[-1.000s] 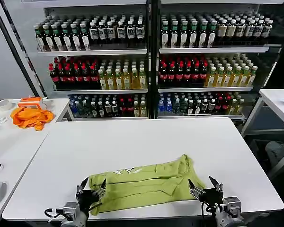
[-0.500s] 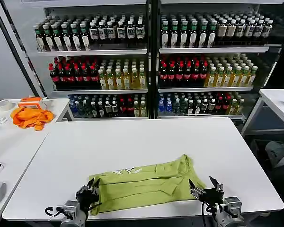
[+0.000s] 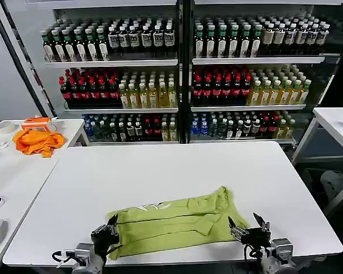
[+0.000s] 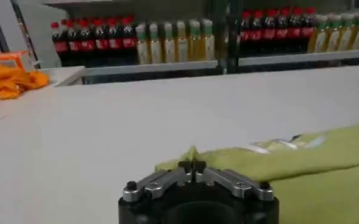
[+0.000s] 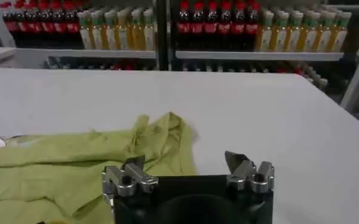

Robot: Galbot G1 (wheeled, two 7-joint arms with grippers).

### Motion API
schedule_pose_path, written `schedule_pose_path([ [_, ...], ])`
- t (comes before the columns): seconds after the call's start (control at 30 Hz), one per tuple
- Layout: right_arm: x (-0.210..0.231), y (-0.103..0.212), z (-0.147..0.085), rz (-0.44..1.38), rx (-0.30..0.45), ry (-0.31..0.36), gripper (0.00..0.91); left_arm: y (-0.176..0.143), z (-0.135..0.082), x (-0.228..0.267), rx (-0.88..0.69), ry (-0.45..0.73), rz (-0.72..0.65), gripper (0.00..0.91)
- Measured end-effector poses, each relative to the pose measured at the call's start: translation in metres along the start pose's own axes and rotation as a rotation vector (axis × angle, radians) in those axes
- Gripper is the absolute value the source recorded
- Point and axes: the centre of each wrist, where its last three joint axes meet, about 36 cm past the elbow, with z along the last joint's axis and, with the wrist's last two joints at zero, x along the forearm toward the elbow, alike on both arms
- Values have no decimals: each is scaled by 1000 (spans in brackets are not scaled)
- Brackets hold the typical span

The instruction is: Fold and organize the clothes.

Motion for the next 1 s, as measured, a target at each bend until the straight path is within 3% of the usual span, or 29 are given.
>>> schedule_pose_path([
  [0.5, 2, 4, 5, -1, -13, 8, 907, -11, -1, 25, 10, 53, -24, 50],
  [0.53, 1, 4, 6, -2, -14, 9, 907, -10, -1, 26, 6, 58, -29, 282],
  [0.57, 1, 4, 6, -1, -15, 10, 907, -10, 0, 26, 2, 62, -31, 786],
  [0.6, 0, 4, 7, -1, -15, 10, 907, -10, 0, 26, -1, 66, -32, 786],
  [0.63, 0, 4, 6, 0, -15, 9, 907, -11, 1, 26, -4, 70, -32, 907],
  [1.0, -2, 3, 7, 5, -19, 11, 907, -25, 5, 29, 20, 66, -29, 907],
])
